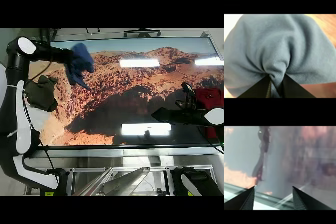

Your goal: Fold the shirts.

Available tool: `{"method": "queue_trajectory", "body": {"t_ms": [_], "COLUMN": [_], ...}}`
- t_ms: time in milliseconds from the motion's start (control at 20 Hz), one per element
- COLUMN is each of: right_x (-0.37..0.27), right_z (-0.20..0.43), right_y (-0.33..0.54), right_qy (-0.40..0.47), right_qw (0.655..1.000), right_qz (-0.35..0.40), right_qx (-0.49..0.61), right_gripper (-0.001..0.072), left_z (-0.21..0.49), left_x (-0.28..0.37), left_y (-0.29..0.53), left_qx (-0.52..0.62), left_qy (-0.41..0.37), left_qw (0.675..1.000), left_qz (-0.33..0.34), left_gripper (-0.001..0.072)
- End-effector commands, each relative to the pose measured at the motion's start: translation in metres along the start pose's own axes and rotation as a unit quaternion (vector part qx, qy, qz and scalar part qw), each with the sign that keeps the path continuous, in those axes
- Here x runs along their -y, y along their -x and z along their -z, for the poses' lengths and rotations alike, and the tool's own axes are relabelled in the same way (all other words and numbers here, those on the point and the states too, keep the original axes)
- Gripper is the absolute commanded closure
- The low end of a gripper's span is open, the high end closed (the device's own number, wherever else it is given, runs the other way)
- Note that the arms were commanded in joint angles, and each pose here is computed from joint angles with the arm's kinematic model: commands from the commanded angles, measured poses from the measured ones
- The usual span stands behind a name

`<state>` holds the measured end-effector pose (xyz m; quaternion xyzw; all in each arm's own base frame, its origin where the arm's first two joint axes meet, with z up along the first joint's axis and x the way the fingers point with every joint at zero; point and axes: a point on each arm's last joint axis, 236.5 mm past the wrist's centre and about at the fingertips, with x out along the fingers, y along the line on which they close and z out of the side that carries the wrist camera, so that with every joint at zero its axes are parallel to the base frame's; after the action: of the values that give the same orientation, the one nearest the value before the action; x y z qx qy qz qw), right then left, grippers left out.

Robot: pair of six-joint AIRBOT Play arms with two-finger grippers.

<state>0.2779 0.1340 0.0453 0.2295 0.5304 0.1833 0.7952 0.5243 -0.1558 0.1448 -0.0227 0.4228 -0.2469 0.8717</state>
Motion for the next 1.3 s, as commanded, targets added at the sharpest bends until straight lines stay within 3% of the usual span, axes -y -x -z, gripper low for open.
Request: {"method": "queue_trajectory", "body": {"t_ms": [0,50,100,300,450,550,650,950,1250], "right_x": [0.011,0.011,0.011,0.011,0.012,0.016,0.022,-0.031,-0.076], "right_z": [0.006,0.006,0.007,0.009,0.004,-0.004,-0.003,0.004,0.029], "right_y": [0.000,0.000,0.000,0.001,0.000,-0.005,-0.021,-0.089,-0.162], "right_qy": [0.027,0.027,0.027,0.027,0.028,0.031,0.050,0.061,0.066], "right_qw": [0.999,0.999,0.999,0.999,0.999,0.999,0.998,0.983,0.963], "right_qz": [0.023,0.023,0.023,0.023,0.025,0.028,0.024,-0.159,-0.236], "right_qx": [-0.013,-0.013,-0.015,-0.020,-0.010,0.001,-0.021,-0.071,-0.111], "right_gripper": [0.0207,0.0207,0.0208,0.0207,0.0207,0.0207,0.0207,0.0208,0.0209], "left_z": [0.088,0.112,0.130,0.163,0.158,0.162,0.190,0.312,0.325], "left_x": [0.110,0.130,0.144,0.180,0.148,0.122,0.112,0.100,0.099], "left_y": [-0.007,-0.015,-0.023,-0.041,-0.028,-0.013,-0.007,-0.049,-0.101], "left_qx": [-0.147,-0.183,-0.204,-0.232,-0.250,-0.277,-0.303,-0.318,-0.256], "left_qy": [-0.029,-0.040,-0.049,-0.077,-0.121,-0.107,-0.063,0.063,0.113], "left_qw": [0.982,0.973,0.968,0.957,0.957,0.954,0.949,0.943,0.956], "left_qz": [0.117,0.132,0.140,0.154,0.088,0.047,0.054,0.073,0.087], "left_gripper": [0.0656,0.0437,0.0365,0.0365,0.0365,0.0366,0.0366,0.0365,0.0365]}}
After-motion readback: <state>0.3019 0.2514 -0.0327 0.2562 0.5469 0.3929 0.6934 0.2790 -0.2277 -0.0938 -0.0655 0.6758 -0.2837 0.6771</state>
